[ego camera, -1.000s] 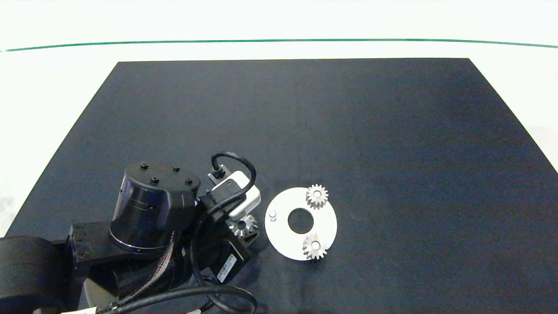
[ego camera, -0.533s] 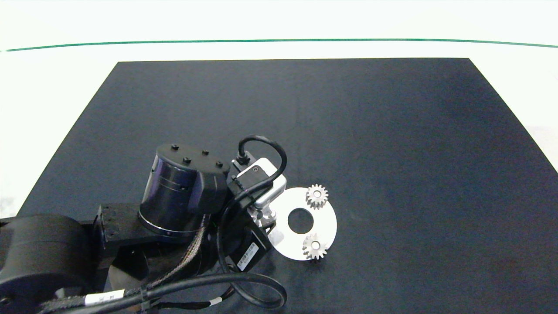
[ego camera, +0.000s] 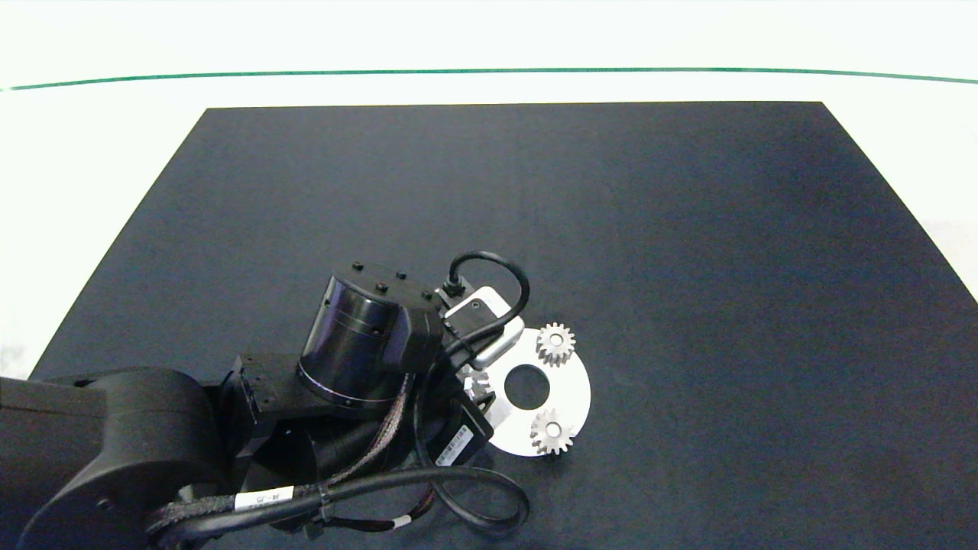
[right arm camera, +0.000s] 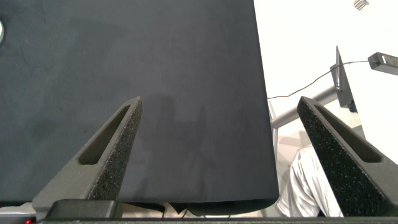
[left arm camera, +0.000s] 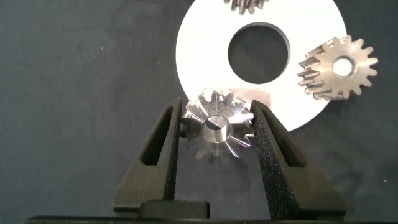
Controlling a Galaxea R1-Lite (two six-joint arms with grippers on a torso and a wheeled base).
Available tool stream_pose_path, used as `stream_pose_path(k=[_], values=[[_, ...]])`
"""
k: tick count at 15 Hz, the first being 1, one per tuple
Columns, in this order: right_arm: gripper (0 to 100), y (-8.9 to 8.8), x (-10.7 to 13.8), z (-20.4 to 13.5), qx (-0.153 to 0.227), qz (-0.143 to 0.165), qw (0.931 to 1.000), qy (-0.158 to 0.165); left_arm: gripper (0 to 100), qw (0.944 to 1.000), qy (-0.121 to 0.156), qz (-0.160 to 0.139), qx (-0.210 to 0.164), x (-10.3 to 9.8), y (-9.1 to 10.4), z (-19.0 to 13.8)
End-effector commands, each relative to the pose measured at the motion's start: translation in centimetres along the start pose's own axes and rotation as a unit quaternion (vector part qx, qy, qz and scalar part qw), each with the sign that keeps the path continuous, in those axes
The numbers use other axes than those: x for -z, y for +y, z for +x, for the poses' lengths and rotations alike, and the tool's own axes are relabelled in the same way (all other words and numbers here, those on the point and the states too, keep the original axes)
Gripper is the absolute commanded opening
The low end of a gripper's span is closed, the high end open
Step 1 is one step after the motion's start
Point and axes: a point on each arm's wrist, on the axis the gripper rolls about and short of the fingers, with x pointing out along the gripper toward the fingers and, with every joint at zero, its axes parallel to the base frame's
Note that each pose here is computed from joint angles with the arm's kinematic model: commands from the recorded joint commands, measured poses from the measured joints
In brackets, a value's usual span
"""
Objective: Install three planetary gears onto the carrier pins
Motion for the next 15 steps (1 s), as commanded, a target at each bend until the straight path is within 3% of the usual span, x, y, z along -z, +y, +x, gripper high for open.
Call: stream_pose_path(k=[1,15], values=[[100,0.0,0.0,0.0,0.0,-0.001,1.0,0.001,13,1.0,0.005,0.002,0.002,-0.1,-0.2,0.8],[100,0.0,0.1,0.0,0.0,-0.002,1.0,0.002,13,1.0,-0.007,0.0,-0.003,-0.7,-0.4,2.1]])
